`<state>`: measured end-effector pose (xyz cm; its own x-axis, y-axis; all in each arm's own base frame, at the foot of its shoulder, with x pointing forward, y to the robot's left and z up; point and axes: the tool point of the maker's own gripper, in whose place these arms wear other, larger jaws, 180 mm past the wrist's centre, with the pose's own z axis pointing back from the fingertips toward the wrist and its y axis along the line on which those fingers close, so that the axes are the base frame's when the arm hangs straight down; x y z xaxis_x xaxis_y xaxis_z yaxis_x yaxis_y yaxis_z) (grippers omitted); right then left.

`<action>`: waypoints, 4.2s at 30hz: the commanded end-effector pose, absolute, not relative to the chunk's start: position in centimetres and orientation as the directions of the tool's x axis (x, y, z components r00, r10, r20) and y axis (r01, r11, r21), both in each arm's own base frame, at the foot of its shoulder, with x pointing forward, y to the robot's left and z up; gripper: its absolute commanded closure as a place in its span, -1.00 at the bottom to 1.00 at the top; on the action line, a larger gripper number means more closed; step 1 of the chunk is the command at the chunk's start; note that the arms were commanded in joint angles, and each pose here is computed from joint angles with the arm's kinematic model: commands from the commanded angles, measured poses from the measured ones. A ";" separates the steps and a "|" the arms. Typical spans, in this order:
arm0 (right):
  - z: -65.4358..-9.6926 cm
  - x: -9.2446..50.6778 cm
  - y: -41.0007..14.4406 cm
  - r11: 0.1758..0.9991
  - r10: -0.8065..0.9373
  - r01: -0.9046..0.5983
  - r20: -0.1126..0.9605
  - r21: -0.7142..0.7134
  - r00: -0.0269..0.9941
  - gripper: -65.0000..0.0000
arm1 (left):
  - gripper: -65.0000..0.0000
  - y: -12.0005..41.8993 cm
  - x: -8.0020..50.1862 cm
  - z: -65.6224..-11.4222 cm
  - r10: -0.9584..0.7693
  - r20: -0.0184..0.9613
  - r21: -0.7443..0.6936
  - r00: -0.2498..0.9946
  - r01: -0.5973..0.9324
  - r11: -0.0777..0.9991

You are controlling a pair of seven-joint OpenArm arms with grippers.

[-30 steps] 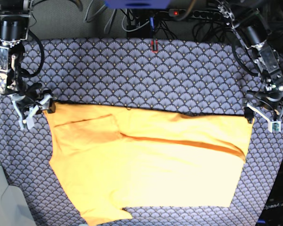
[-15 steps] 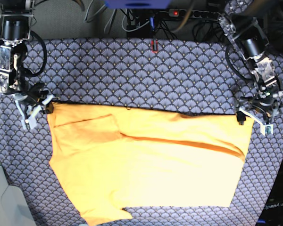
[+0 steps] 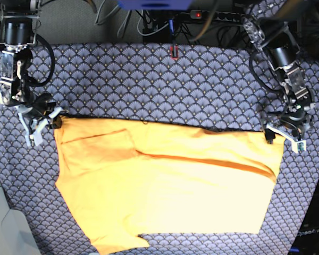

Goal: Fold the T-shirt properly
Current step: 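Regrasp the folded edge with both grippers, then drag the folded edge back toward the robot with both grippers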

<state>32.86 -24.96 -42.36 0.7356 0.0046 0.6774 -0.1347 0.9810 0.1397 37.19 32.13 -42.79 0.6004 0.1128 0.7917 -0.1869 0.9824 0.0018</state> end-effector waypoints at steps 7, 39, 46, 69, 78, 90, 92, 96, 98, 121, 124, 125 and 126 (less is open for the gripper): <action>-41.6 33.4 -25.3 0.981 0.015 -0.142 0.689 0.129 0.724 1.00 | 0.57 31.9 37.3 -42.8 0.093 0.775 0.016 0.626 -0.166 0.986; -39.7 28.1 -23.2 0.939 0.184 -0.335 0.716 0.074 0.674 1.00 | 1.00 36.5 30.9 -41.1 0.020 0.779 0.165 0.627 -0.235 0.958; -38.8 25.9 -22.9 0.935 0.212 -0.352 0.719 0.049 0.662 1.00 | 1.00 37.0 28.5 -41.4 0.023 0.705 0.206 0.709 -0.235 0.950; -39.9 20.2 -25.8 0.954 0.151 -0.290 0.708 0.080 0.690 1.00 | 1.00 32.2 19.8 -46.8 0.067 0.580 0.173 0.812 -0.203 0.964; -40.0 19.5 -25.8 0.954 0.144 -0.289 0.711 0.087 0.688 1.00 | 1.00 32.7 16.5 -47.7 0.059 0.527 0.199 0.848 -0.190 0.961; -40.4 17.7 -25.3 0.954 0.112 -0.276 0.719 0.115 0.686 1.00 | 1.00 30.9 13.1 -49.0 0.053 0.472 0.115 0.880 -0.121 0.986; -40.5 17.6 -25.2 0.954 0.110 -0.275 0.718 0.117 0.687 1.00 | 1.00 30.6 12.8 -49.1 0.049 0.466 0.100 0.884 -0.107 0.989; -40.5 17.6 -25.3 0.955 0.109 -0.274 0.719 0.117 0.687 1.00 | 1.00 30.2 12.2 -49.5 0.016 0.435 0.109 0.900 -0.070 0.992; -40.5 17.6 -25.3 0.955 0.109 -0.273 0.718 0.117 0.688 1.00 | 1.00 29.6 11.9 -49.9 0.013 0.420 0.108 0.908 -0.065 0.992; -41.6 16.3 -27.4 0.976 0.025 -0.172 0.713 0.135 0.701 1.00 | 1.00 28.1 10.7 -50.7 0.024 0.394 0.081 0.919 -0.061 0.995; -41.7 16.2 -27.4 0.976 0.022 -0.169 0.710 0.137 0.704 1.00 | 1.00 28.0 10.1 -50.9 0.030 0.385 0.076 0.922 -0.065 0.995; -41.7 16.2 -27.4 0.976 0.022 -0.169 0.710 0.137 0.704 1.00 | 1.00 28.1 10.0 -50.8 0.030 0.384 0.079 0.923 -0.065 0.995; -41.7 16.2 -27.4 0.976 0.022 -0.169 0.710 0.137 0.704 1.00 | 1.00 28.2 9.9 -50.8 0.031 0.383 0.080 0.923 -0.067 0.995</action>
<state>15.88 -26.44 -42.44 0.7185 0.0073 0.6955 -0.1692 0.9717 0.1646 18.09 30.52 -44.99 0.6781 0.0595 0.7325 -0.1590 0.9850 0.0672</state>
